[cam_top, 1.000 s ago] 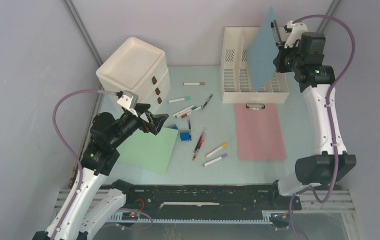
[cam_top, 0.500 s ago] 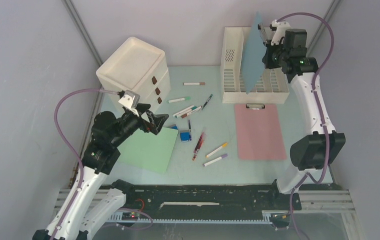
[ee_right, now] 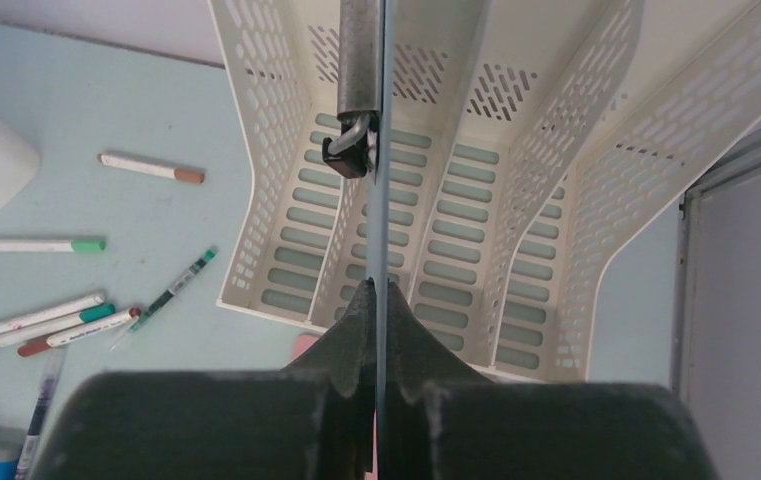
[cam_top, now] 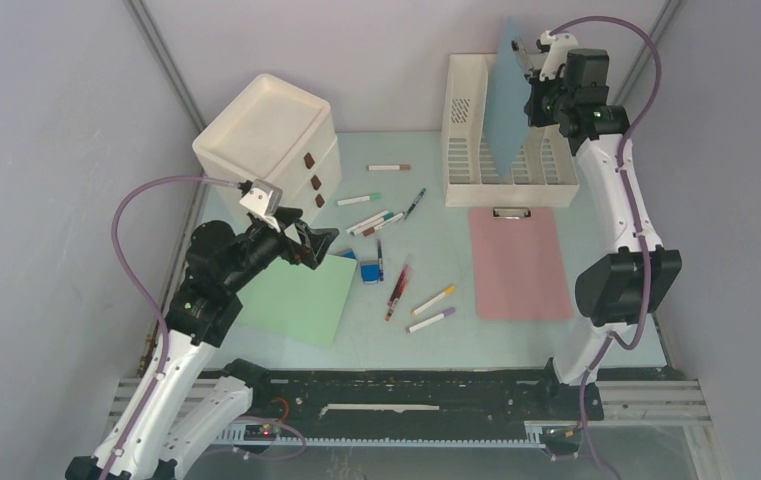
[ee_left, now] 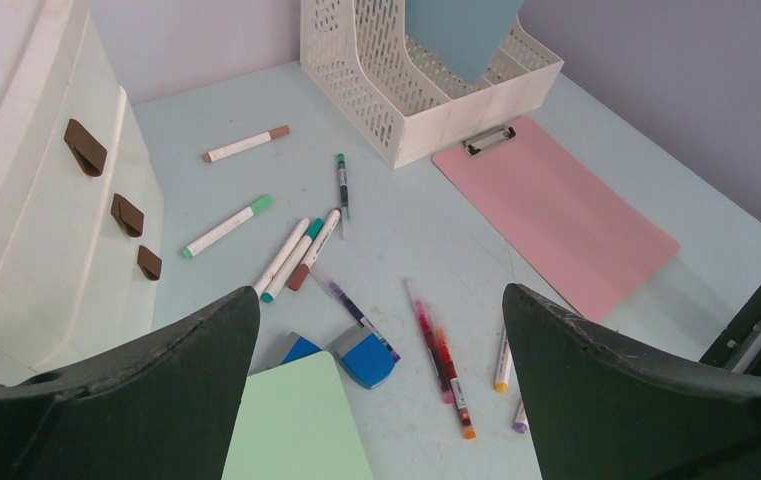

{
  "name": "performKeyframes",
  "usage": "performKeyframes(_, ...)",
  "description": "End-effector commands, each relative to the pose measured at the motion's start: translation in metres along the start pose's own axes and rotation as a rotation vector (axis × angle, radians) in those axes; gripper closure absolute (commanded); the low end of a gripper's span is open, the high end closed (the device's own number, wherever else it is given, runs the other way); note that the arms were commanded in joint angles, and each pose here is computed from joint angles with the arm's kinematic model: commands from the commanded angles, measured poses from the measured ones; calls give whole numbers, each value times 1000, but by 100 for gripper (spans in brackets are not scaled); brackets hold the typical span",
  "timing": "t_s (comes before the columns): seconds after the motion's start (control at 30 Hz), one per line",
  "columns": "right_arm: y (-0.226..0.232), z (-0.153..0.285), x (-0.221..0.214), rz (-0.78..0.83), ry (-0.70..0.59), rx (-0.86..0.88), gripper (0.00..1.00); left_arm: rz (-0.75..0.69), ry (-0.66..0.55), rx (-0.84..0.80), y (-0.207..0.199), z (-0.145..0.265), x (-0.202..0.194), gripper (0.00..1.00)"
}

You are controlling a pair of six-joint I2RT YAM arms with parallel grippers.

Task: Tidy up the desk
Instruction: Place the folder in the storage box.

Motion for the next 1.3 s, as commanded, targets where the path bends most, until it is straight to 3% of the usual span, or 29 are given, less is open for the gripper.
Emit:
performKeyframes(0.0, 0, 3, 22, 36, -82, -5, 100, -34, -28, 26, 5, 1, 8, 0)
performKeyframes(0.33, -5, -18, -20, 8, 45, 47, 99, -30, -24, 15, 4, -1, 8, 0)
performKeyframes(0.6, -7, -6, -35, -29, 88, 118, 64, 51, -3, -13, 0, -8, 3, 0)
performKeyframes(0.73, -7, 24, -33, -51, 69, 173, 38, 138, 2, -57, -6, -12, 4, 0)
performKeyframes(0.9, -4, 88, -47, -84, 30, 303, 22, 262, 53, -118, -18, -9, -6, 0)
performKeyframes(1.1, 23, 165, -107, -79, 91, 544, 19, 376, 107, -72, -26, -4, -39, 0)
performKeyframes(1.27, 46, 198, -153, -53, 139, 732, 19, 339, 175, 97, -33, -12, -62, 0)
Point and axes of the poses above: each gripper's point midway between its finger pads, its own z axis back along the fingers, its own y axis along the line the jaws close on, x = y × z, the point moved 7 cm from there along z, back along the fingers, and after that the axes turned 12 degrees about -z, right-handed, at the moved point
